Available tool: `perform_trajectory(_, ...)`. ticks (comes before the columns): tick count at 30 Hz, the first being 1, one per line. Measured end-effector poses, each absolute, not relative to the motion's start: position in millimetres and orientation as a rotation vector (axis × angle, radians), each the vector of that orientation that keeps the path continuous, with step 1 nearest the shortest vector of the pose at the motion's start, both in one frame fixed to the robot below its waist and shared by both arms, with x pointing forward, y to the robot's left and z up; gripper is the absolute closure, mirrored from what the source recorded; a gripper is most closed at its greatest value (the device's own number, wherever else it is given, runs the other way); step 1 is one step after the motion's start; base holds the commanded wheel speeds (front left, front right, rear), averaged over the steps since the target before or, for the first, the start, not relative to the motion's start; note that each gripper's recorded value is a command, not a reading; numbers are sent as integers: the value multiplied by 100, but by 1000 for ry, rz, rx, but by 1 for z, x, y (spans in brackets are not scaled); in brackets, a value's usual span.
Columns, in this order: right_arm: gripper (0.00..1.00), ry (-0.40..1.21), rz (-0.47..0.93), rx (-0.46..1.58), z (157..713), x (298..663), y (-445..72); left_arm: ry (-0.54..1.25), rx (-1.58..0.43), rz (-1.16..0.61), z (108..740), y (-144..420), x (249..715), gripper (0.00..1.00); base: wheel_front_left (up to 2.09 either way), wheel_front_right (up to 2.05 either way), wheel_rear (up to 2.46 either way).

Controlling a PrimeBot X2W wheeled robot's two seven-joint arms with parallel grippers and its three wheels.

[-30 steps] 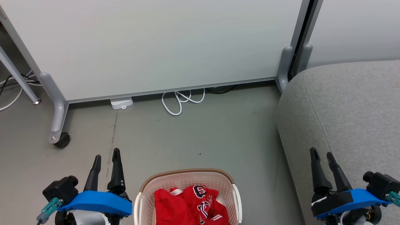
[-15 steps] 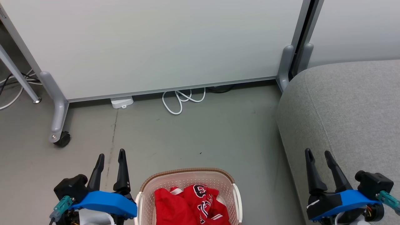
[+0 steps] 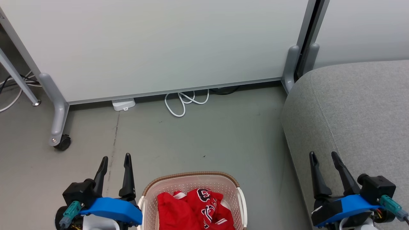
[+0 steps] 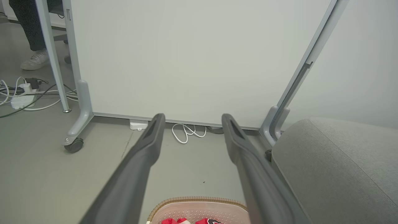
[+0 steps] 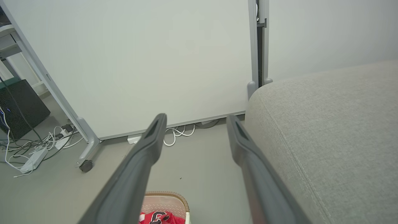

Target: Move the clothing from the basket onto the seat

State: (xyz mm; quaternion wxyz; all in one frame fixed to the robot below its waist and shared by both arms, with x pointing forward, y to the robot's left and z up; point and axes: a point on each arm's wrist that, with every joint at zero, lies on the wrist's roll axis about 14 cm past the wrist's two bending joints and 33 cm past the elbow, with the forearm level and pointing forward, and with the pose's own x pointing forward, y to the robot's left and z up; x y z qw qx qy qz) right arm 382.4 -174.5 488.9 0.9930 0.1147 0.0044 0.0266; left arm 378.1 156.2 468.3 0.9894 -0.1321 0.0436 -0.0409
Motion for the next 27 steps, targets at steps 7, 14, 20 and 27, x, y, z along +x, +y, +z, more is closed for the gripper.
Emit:
perform_trajectory(7,0,1,66,175,489,383,-172,83,-227,-89,467,156,377,0,0,0,0)
perform_trajectory(14,0,-2,83,126,489,384,-169,78,-182,-99,466,155,378,0,0,0,0)
perform_trajectory(20,0,-10,94,85,489,385,-167,72,-146,-107,466,154,379,0,0,0,0)
perform_trajectory(27,0,-17,108,35,490,385,-165,65,-104,-122,466,151,378,0,0,0,0)
